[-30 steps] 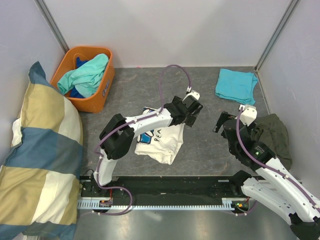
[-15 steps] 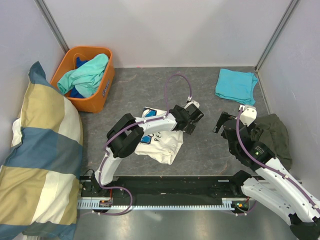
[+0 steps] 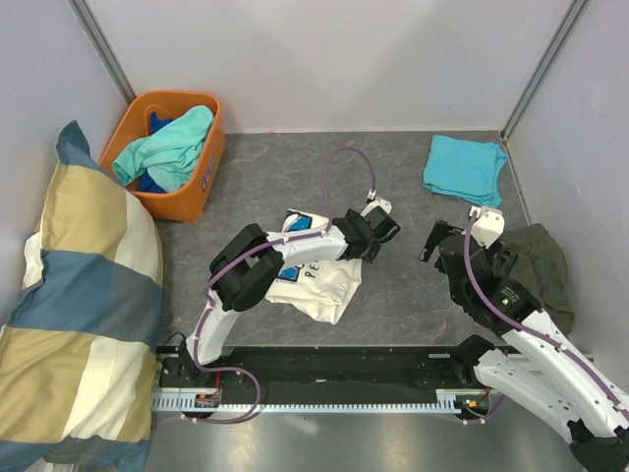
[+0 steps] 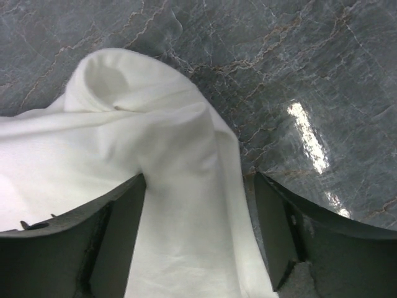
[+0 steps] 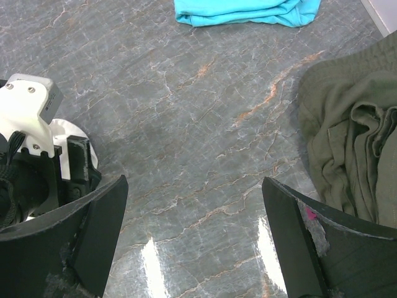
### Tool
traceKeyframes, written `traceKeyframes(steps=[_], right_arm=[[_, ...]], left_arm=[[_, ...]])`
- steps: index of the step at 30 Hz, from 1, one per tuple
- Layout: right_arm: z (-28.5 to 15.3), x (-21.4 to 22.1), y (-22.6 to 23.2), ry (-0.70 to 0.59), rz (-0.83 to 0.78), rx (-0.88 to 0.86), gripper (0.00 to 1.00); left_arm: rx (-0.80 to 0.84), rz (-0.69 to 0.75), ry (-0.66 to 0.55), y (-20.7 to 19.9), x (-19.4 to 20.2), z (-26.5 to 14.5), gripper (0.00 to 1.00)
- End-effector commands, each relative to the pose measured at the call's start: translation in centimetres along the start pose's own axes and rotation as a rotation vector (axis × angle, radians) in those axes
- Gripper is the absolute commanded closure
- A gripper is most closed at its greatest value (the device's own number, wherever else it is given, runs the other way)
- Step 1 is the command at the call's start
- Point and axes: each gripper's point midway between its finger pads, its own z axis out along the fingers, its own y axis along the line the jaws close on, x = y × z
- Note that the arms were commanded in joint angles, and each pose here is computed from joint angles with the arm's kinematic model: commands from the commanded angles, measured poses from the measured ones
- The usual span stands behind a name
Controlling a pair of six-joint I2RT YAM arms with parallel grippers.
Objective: Fold and stack the t-shirts
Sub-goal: Neatly place the folded tshirt to the corner
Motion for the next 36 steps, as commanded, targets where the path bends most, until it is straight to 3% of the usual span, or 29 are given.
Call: traceKeyframes(steps=[1,9,12,13,15,21,36], right_arm=[[-0.2,-0.9,0.1,-0.026,0.019,-0.01,0.02],[-0.3,-1.1,0.1,-0.031,0.023,-0.014,0.02],[-0.3,-1.1,0.1,-0.031,0.024,-0.012,0.02],[-0.4,-1.1,0.1,-0.032,0.027,-0.015,0.02],[-0.3,-1.0,0.1,-0.027,0.027,-0.015,0.02],[-0.4,-0.4,0.7,-0.013,0.047,-0.058,0.02],[-1.0,6.0,7.4,0.152,0.168,-0.467,0.02]], left_arm=[[-0.102,0.066,0.165,2.4,6.6,1.8,0.29],[-0.137,0.083,0.216,3.7,9.0,2.2,0.45],[-0.136,0.082,0.233,3.9,9.7,2.3,0.64],[-0.135,0.078,0.231,4.0,9.6,2.3,0.82],[-0.136,0.074,0.233,4.2,9.8,2.3,0.98],[-0.079,0.042,0.184,4.0,7.7,1.1,0.98],[0.114,-0.106,-0.043,5.2,-2.7,-5.7,0.98]])
